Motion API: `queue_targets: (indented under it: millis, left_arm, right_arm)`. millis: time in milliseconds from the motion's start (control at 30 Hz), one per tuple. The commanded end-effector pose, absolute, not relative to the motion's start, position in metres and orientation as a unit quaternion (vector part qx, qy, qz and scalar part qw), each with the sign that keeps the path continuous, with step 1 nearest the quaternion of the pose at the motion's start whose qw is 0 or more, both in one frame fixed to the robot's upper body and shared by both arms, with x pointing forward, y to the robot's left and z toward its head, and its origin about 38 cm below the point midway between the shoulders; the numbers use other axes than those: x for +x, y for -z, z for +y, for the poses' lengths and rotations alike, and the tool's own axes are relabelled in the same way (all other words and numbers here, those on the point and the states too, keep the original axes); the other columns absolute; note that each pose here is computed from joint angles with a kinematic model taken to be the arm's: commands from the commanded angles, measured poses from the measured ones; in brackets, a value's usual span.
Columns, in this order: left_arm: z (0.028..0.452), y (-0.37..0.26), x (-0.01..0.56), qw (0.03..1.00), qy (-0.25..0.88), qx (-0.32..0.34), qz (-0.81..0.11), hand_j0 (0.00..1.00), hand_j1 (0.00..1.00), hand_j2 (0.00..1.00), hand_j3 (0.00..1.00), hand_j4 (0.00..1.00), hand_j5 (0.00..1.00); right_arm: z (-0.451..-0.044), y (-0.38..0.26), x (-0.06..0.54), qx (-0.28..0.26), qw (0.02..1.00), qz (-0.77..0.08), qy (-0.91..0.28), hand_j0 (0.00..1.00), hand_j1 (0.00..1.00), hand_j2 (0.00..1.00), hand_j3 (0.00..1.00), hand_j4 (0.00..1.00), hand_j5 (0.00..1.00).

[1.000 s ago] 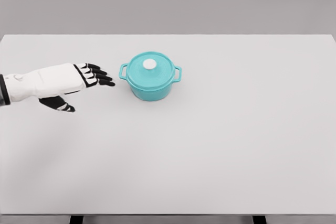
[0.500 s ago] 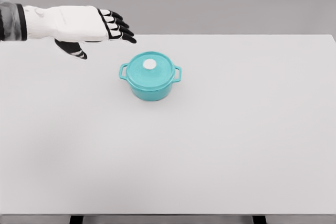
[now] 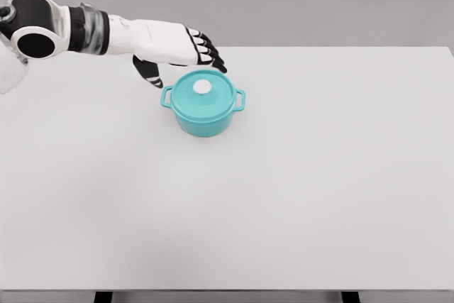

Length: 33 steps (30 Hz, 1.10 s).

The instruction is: Open the lid of the pot with left arm

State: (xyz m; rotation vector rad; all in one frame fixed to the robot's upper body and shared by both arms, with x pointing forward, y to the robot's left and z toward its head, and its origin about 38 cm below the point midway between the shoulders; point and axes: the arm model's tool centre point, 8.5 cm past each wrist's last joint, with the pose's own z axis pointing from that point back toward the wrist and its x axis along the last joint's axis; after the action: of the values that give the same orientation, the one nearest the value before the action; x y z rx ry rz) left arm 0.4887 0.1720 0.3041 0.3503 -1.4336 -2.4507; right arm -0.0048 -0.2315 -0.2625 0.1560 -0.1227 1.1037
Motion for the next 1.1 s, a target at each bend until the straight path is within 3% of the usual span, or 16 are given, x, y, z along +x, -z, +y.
queue_targets:
  millis: [0,333,600,1067]
  left_arm:
    - [0.166,-0.289,0.503,0.160,0.852,0.122,-0.483,1.00,1.00,1.00,1.00,1.00,1.00]
    - [0.142,-0.274,0.508,0.145,0.865,0.124,-0.463,1.00,1.00,1.00,1.00,1.00,1.00]
    - [0.141,-0.274,0.507,0.143,0.866,0.124,-0.463,0.87,0.87,0.87,0.87,0.87,0.87]
    - [0.137,-0.258,0.507,0.148,0.873,0.113,-0.450,0.86,0.86,0.86,0.86,0.86,0.86]
  right_arm:
    - [-0.232,0.263,-0.005,0.074,0.847,-0.058,-0.523,1.00,1.00,1.00,1.00,1.00,1.00]
    - [-0.232,0.263,-0.005,0.074,0.847,-0.058,-0.523,1.00,1.00,1.00,1.00,1.00,1.00]
    - [-0.232,0.263,-0.005,0.074,0.847,-0.058,-0.523,1.00,1.00,1.00,1.00,1.00,1.00]
    - [-0.232,0.263,-0.005,0.074,0.847,-0.058,-0.523,1.00,1.00,1.00,1.00,1.00,1.00]
